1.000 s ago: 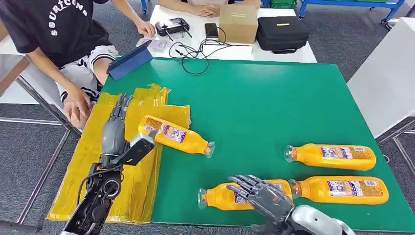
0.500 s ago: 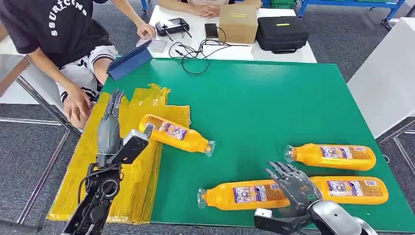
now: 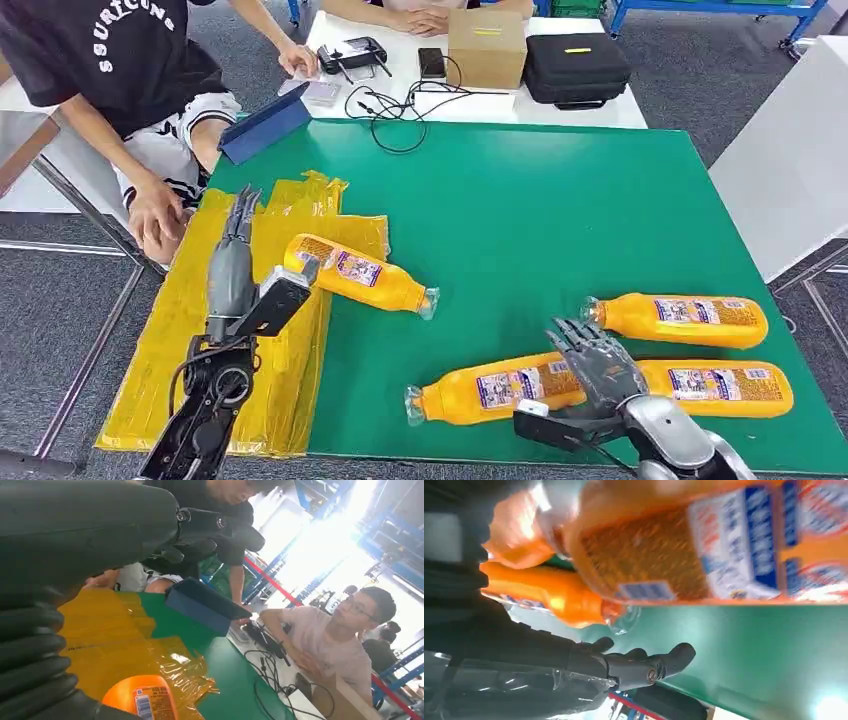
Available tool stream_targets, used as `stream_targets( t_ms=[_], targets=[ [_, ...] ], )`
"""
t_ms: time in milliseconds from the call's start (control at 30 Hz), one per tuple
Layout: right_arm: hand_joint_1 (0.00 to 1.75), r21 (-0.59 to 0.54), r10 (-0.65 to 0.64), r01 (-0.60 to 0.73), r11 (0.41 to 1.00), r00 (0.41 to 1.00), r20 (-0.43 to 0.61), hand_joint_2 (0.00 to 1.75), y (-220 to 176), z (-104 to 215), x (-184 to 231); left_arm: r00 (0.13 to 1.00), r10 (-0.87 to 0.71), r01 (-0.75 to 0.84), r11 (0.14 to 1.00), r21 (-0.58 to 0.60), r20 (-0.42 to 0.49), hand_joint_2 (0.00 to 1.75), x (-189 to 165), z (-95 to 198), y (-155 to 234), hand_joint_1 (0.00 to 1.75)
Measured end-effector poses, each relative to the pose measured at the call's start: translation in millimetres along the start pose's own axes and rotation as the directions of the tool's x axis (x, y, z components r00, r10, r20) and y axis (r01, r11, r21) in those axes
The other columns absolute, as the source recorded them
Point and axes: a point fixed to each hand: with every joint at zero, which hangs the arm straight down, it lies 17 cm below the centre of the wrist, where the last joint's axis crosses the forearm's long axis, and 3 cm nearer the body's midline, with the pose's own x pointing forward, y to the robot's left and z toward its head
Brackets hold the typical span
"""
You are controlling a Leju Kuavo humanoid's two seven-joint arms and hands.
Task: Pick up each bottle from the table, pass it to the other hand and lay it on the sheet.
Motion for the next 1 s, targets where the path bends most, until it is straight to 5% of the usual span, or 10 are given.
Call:
stream_targets(
  t_ms=[900,933,967,1000],
  targets=[
    [0.0,0.075,-0.013,0.005,0.997,0.994,0.106,1.75,20.6,-25.6,58.6,1.0,0.028,-0.028,1.0,-0.009,-0.003,1.75,9.1,-1.2,-8.0,0.0],
    [0.54,0.076,-0.013,0.005,0.997,0.994,0.105,1.75,20.4,-26.2,58.4,1.0,0.03,-0.03,1.0,-0.009,-0.003,1.75,9.7,-1.4,-8.0,0.0],
    [1.62,0.076,-0.012,0.004,0.997,0.994,0.105,1.75,20.0,-26.9,58.2,1.0,0.03,-0.03,1.0,-0.009,-0.003,1.75,9.8,-1.4,-8.2,0.0],
    [1.75,0.078,-0.012,0.003,0.997,0.994,0.105,1.75,20.6,-27.2,58.4,1.0,0.031,-0.031,0.999,-0.009,-0.002,1.75,10.3,-1.5,-8.4,0.0]
  ],
)
